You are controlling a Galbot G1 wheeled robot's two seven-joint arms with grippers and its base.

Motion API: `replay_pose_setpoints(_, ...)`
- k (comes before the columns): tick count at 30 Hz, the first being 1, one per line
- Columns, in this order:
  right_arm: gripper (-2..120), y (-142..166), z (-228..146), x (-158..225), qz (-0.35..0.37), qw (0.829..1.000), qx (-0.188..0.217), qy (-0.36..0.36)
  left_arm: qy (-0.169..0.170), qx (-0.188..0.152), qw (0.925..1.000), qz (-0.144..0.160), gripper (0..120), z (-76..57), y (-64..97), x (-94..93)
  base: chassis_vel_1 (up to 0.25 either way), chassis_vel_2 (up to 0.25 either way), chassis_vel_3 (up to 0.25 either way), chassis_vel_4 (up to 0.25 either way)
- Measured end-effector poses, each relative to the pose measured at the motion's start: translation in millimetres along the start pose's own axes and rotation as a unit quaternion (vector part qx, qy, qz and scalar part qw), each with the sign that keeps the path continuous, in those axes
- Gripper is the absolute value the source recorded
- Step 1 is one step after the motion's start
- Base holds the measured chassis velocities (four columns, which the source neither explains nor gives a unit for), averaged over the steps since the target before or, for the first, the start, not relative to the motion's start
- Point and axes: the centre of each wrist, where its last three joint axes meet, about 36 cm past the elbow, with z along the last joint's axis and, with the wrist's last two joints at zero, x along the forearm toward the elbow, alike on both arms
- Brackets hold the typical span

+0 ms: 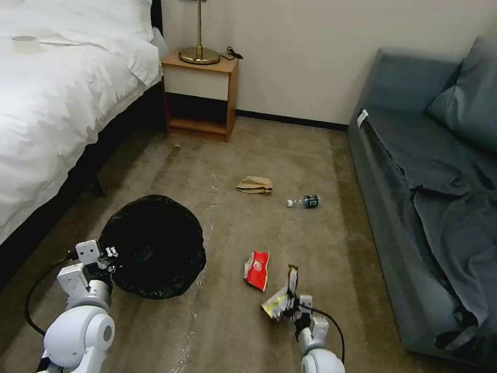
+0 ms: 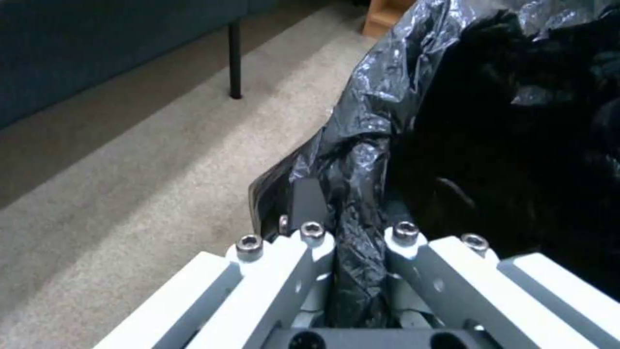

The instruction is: Pick up the trash bin, then pick up the garbage on the floor and place it into the trash bin.

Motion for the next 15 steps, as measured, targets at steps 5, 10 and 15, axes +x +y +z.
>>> replay_pose_setpoints(5,0,32.8,-45.4,-2.9,-0.03,0.999,0.0,-0.046,0.001,-0.003,1.0,0.004,3,3.3,-2.4,-0.8,0.0,0.0,0.0,0.0)
replay_pose_setpoints(10,0,59.1,-77.9,-4.7,-0.056,0.996,0.002,-0.076,0.003,-0.005,1.0,0.007,3,6.4,-4.6,-1.0,0.0,0.0,0.0,0.0)
replay_pose_setpoints(15,0,86.6,-103.4,-1.3,-0.091,0.991,0.003,-0.1,0.006,-0.005,0.9999,0.009,3,10.3,-7.7,-3.0,0.0,0.0,0.0,0.0)
